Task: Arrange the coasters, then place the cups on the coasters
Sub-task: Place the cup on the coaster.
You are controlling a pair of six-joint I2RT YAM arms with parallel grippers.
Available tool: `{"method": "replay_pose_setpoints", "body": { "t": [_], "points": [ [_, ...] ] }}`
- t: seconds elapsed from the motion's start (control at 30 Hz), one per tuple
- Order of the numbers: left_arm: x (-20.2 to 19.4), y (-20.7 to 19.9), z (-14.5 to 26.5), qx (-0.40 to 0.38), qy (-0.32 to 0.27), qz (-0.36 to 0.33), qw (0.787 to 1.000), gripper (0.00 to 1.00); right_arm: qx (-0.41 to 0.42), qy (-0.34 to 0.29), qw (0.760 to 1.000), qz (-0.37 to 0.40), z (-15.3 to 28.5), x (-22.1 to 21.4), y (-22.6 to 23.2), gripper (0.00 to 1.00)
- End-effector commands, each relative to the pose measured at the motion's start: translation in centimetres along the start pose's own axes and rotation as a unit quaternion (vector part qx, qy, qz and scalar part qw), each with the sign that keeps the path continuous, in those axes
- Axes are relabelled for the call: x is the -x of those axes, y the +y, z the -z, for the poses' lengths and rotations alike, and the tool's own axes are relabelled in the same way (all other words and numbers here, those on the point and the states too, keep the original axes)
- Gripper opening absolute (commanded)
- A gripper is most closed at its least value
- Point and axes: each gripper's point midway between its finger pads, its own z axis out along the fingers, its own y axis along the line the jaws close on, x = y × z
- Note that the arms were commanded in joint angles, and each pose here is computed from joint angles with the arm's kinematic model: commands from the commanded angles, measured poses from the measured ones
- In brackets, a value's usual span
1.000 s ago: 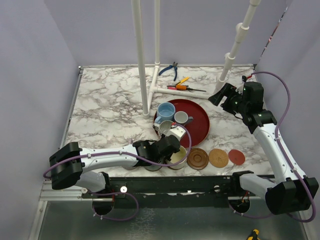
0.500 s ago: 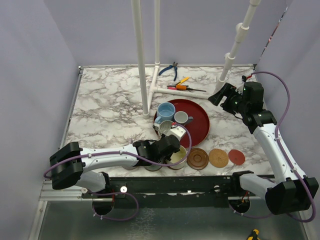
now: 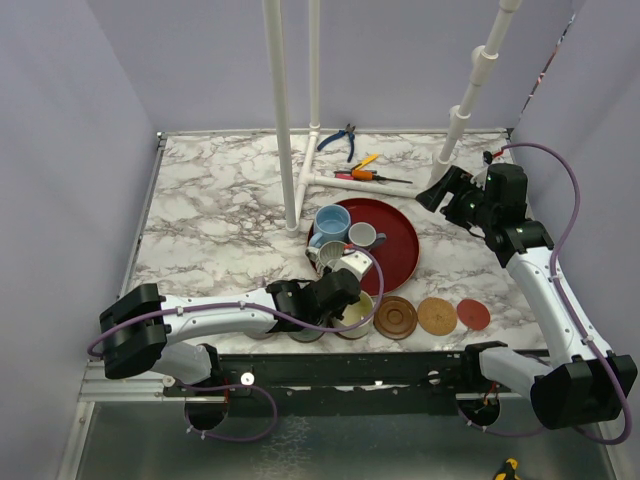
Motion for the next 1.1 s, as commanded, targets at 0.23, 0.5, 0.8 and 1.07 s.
{"method": "replay_pose_setpoints", "body": {
  "t": [0.23, 0.5, 0.8, 1.07],
  "points": [
    [2.9, 0.0, 0.6, 0.005, -0.034, 0.006, 0.999, 0.30, 0.007, 0.007, 1.000, 0.005, -0.1, -0.4, -0.1, 0.80],
    [5.7, -0.3, 2.9, -0.013, -0.047, 0.010, 0.999, 0.55, 0.008, -0.002, 1.000, 0.030, 0.8, 0.7, 0.5, 0.80],
    [11.0, 2.8, 5.7, -0.012, -0.065, 0.047, 0.997, 0.92, 0.036, -0.013, 0.993, 0.113, 2.6, 2.4, 2.2, 0.80],
    [12.7, 12.5, 4.6, 0.043, -0.065, 0.120, 0.990, 0.99, 0.076, 0.032, 0.980, 0.183, 1.3, 1.1, 4.1, 0.80]
  ]
}}
